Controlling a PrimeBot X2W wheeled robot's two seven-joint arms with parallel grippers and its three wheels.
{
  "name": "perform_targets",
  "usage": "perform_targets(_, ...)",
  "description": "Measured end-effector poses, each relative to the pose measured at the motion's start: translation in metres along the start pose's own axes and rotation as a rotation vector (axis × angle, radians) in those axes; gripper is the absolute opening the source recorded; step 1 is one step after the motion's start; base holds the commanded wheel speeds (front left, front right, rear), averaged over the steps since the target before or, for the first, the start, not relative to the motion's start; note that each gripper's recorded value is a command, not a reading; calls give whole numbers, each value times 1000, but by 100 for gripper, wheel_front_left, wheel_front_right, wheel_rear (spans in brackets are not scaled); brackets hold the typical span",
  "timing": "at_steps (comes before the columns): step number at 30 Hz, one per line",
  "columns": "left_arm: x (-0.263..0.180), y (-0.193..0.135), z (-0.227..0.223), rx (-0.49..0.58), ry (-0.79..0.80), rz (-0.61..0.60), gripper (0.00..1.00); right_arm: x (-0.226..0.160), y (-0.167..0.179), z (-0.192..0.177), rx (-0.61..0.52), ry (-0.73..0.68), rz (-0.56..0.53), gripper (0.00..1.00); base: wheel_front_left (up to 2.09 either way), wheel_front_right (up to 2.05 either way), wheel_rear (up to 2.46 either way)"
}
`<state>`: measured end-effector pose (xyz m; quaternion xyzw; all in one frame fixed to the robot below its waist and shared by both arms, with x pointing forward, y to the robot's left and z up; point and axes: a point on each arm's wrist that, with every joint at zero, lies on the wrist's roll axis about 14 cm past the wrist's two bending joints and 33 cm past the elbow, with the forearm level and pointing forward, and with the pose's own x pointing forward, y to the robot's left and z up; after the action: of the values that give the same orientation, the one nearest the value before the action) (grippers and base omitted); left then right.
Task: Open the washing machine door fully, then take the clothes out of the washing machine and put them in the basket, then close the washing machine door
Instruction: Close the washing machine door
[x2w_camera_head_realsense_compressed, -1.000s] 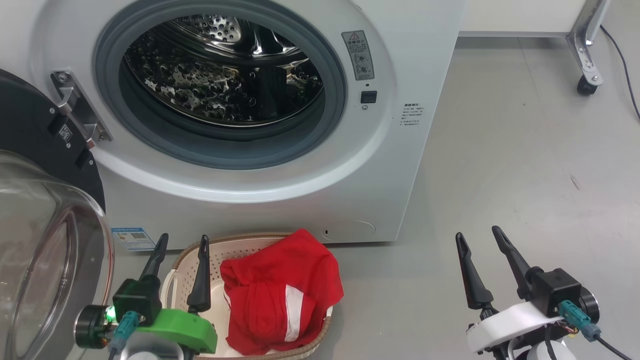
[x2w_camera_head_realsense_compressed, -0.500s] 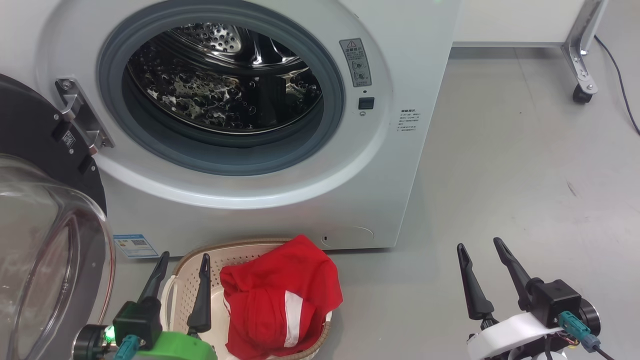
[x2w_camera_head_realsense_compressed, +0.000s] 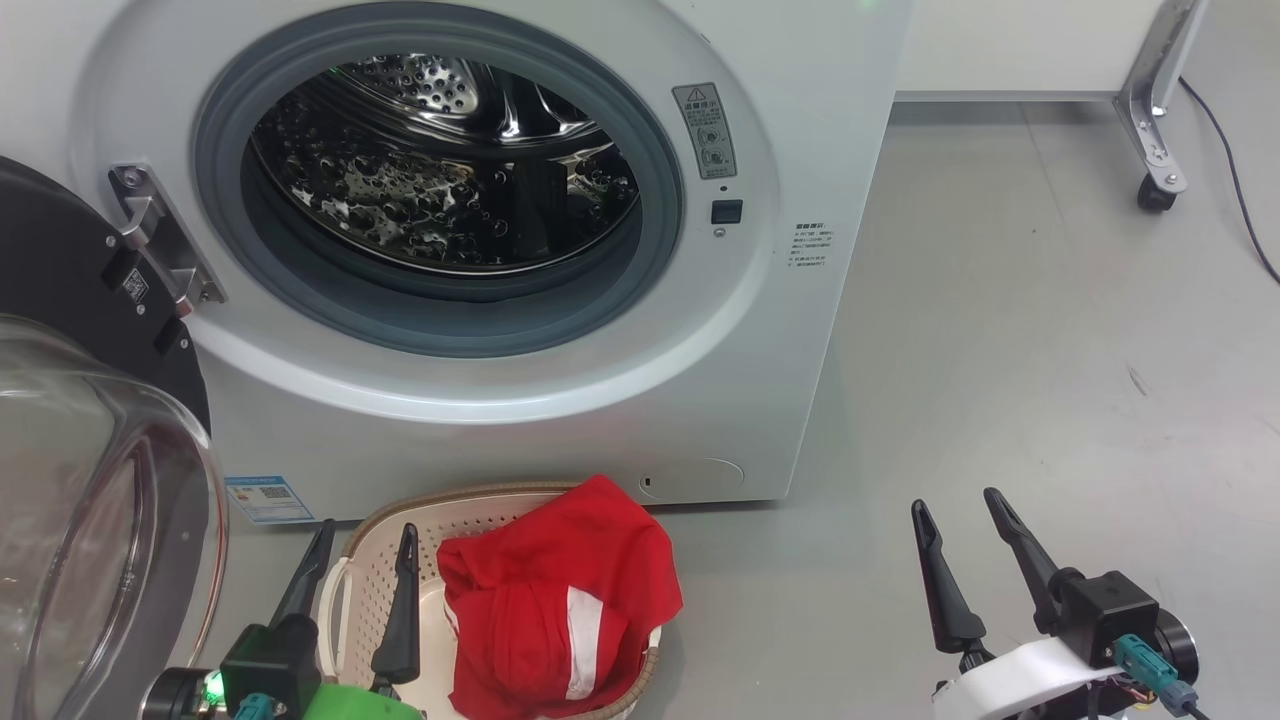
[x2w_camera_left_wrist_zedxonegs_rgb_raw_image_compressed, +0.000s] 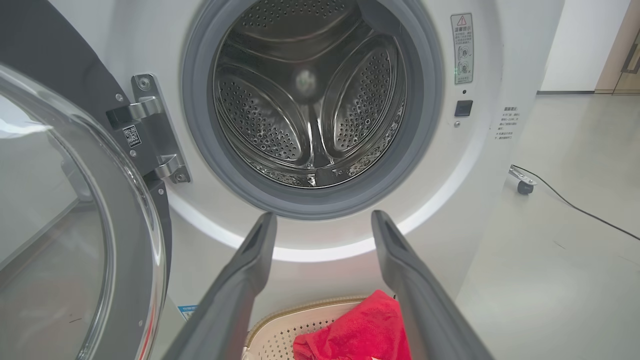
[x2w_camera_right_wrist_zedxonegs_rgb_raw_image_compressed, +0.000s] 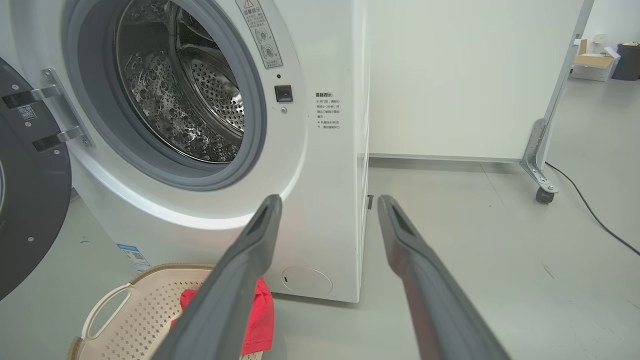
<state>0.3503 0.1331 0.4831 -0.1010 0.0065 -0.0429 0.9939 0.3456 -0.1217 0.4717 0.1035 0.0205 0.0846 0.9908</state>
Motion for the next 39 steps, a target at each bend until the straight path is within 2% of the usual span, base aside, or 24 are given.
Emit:
perform_targets(24,0,-5,4,2,3,-15,100,0,-1,-1,5,4,-5,100,-2,2,0)
perform_targets(39,1,-8,10,3,-10,-20,100,0,-2,-2,4,6,-13,100,-51,51,0)
